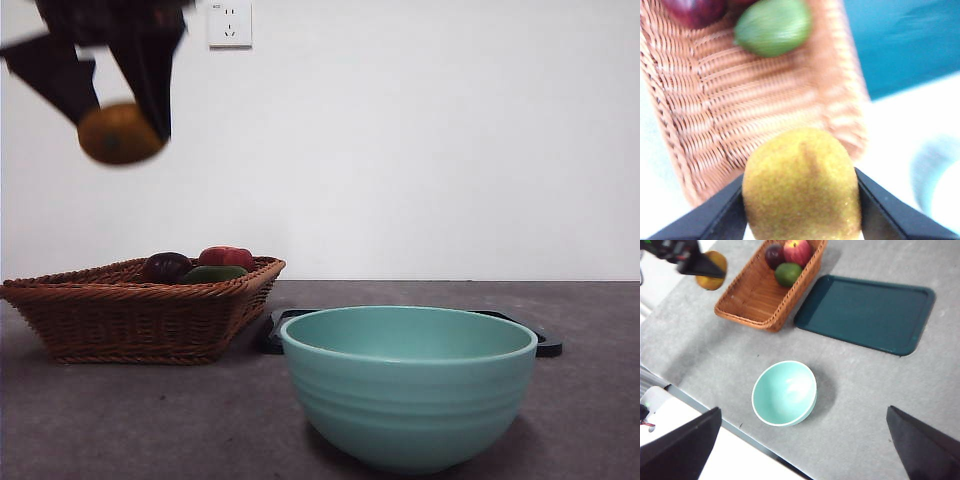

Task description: Pick up the wifruite, put it on the bowl, pick up the plate, put it on desk

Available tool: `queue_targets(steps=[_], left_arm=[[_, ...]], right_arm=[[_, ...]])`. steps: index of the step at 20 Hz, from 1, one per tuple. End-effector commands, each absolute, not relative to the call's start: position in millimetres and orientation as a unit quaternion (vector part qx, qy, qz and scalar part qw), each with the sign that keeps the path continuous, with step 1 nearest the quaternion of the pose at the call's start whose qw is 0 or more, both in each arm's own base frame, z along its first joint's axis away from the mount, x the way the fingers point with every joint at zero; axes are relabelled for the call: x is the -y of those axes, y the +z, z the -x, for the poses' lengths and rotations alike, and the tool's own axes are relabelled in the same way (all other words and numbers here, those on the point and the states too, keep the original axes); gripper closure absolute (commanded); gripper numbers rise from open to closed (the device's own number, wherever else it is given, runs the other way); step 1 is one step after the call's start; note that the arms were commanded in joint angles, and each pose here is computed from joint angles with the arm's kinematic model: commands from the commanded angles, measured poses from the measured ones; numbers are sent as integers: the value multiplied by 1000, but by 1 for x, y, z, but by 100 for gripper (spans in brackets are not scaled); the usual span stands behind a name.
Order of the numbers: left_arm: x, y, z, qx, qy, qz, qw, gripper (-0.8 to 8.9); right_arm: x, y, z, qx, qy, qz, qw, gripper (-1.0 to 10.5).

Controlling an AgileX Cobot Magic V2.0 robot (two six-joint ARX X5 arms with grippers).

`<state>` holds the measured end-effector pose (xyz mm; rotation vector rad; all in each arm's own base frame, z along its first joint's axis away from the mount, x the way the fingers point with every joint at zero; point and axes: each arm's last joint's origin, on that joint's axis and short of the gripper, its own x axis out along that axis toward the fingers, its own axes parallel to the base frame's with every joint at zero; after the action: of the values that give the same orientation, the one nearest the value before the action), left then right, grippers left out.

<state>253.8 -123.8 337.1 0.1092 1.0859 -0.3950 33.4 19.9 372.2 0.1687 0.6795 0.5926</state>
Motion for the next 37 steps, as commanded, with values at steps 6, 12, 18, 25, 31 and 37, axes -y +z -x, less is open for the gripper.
queue_targets(steps=[6, 12, 18, 25, 31, 37], left_arm=[[137, 373, -191, -504, -230, -37, 832, 599], [177, 365, -174, -531, -245, 5, 811, 599], [236, 338, -165, -555, -278, -15, 784, 599], [299, 276, -175, -574, -267, -55, 772, 599], [324, 217, -189, -615, -232, -95, 748, 599], [333, 200, -191, -617, -233, -100, 745, 600]], right_arm=[[-13, 384, -3, -310, 286, -81, 903, 391], [-11, 382, 5, -308, 287, -81, 903, 391], [-11, 382, 5, -307, 288, -81, 903, 391], [-11, 382, 5, -307, 288, -81, 904, 391], [-11, 382, 5, -307, 287, -81, 904, 391], [-11, 382, 5, -307, 287, -81, 904, 391]])
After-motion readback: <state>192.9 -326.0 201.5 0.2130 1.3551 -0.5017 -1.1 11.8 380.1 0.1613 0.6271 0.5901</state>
